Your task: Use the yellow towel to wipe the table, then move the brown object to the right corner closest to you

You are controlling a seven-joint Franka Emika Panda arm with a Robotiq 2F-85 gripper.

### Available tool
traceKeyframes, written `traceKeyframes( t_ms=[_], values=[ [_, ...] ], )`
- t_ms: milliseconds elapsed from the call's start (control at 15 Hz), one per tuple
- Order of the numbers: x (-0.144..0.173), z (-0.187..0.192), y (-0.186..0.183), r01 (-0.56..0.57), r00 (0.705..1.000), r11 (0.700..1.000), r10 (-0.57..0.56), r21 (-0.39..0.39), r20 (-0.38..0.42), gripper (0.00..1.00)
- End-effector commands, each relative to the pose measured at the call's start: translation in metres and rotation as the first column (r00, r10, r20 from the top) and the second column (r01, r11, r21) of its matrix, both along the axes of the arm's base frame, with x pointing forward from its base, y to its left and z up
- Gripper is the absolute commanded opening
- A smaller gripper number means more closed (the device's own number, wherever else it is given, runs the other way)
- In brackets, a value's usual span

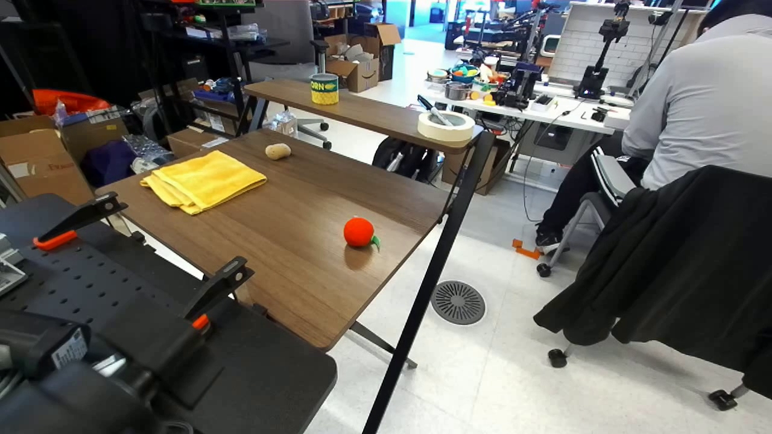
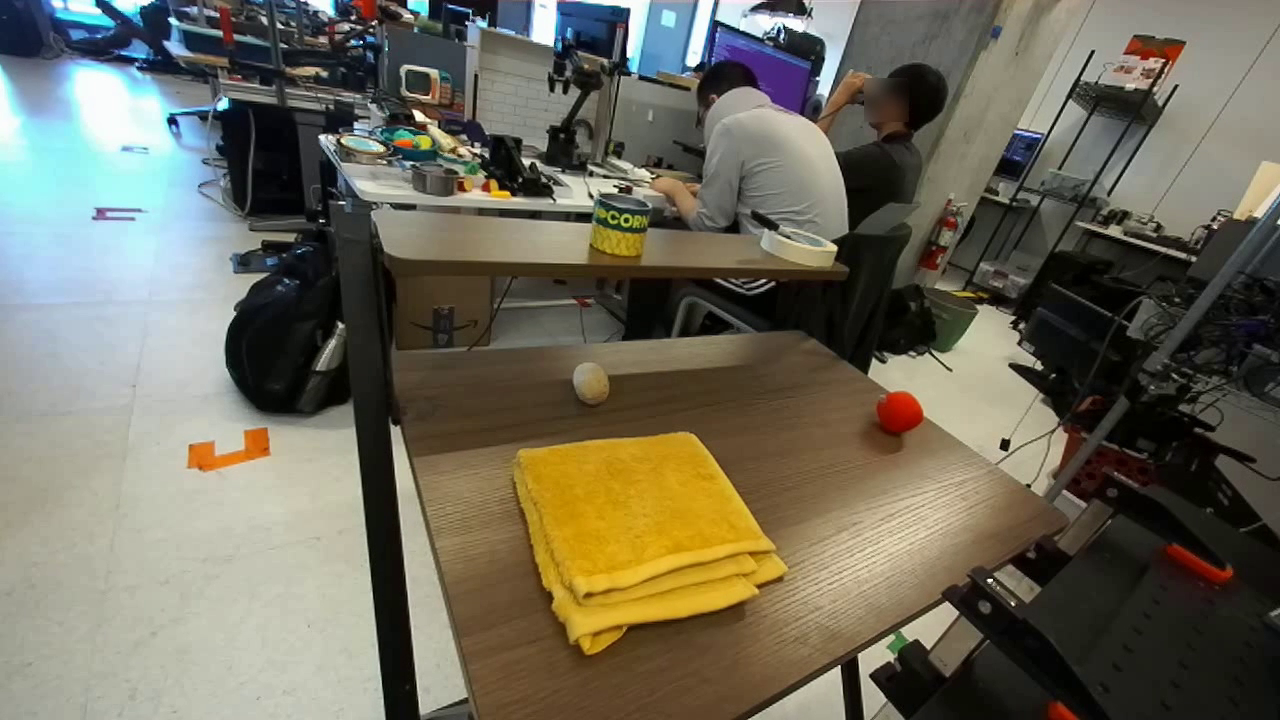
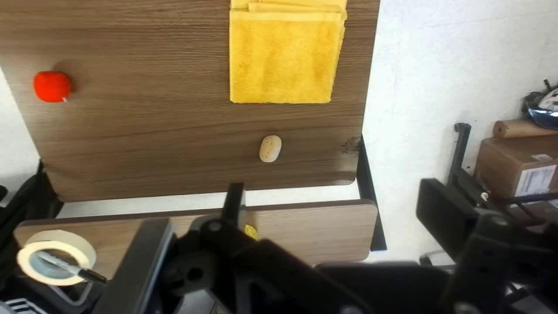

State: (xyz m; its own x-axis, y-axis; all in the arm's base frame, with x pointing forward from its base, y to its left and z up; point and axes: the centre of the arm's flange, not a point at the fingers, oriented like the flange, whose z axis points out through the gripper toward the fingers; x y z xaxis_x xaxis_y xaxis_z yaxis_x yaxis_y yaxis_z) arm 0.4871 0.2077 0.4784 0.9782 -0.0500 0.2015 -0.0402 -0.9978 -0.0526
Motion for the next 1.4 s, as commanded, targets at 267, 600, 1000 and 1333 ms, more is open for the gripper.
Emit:
traceKeyframes(
  t_ms=[267,600,1000,1333],
  values=[
    [0.097,-0.167,0.053,-0.081,0.980,0.996,0.085,0.031,-0.180,1.00],
    [0.120,-0.277,0.019,0.032,0.931,0.999,-0.027,0.006,-0.365,1.00],
    [0.108,-0.287,0.011,0.028,0.937,1.000,-0.028,-0.004,-0.349,1.00],
    [0.122,-0.353,0.014,0.063,0.918,0.998,-0.062,-0.010,-0.392,1.00]
  ],
)
